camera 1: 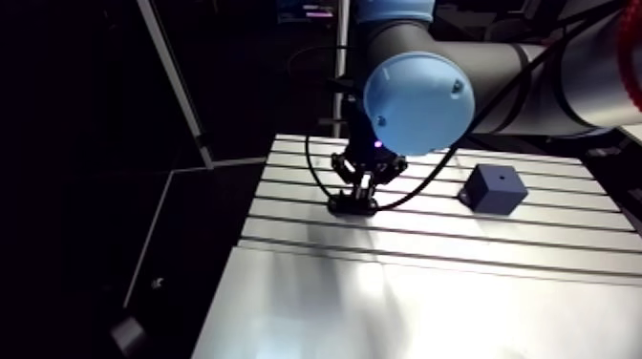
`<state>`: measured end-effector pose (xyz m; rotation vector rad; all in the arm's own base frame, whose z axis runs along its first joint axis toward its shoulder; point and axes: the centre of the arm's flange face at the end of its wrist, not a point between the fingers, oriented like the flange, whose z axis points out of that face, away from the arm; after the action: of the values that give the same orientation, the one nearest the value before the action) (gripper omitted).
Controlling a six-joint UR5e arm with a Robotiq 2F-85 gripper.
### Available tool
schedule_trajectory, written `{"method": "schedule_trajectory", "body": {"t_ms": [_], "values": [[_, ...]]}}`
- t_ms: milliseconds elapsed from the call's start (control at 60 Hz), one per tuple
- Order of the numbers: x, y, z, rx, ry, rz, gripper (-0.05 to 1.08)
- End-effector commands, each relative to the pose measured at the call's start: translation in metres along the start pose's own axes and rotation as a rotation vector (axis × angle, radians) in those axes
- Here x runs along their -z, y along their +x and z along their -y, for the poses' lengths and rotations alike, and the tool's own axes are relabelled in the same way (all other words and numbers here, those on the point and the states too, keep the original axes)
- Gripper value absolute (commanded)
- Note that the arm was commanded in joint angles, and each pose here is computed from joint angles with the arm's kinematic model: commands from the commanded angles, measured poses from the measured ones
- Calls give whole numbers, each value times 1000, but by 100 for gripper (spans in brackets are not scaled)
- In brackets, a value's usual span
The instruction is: Pick up the M10 bolt and insert it into the hole until fully seated.
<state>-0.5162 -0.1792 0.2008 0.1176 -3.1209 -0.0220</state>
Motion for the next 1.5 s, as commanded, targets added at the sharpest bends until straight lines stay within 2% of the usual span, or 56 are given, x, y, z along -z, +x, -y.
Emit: {"method": "schedule_trajectory", "body": {"t_ms": [17,117,233,267,333,467,583,667,767,817,1017,1200,1267,1500], "values": [[9,4,1,3,7,-16,86],[19,9,3,11,7,-33,89],[34,13,4,12,7,-30,91],[41,15,4,13,7,3,92],[49,19,0,7,6,28,98],[72,27,-4,2,3,16,104],[87,33,-8,-5,2,38,106],[97,39,-20,-20,3,44,107],[104,45,-43,-44,5,84,108],[110,50,-64,-69,9,107,108],[147,73,-122,-130,19,126,108],[168,86,-144,-158,24,152,108],[171,94,-156,-158,32,184,108],[178,107,-182,-155,46,219,108]]}}
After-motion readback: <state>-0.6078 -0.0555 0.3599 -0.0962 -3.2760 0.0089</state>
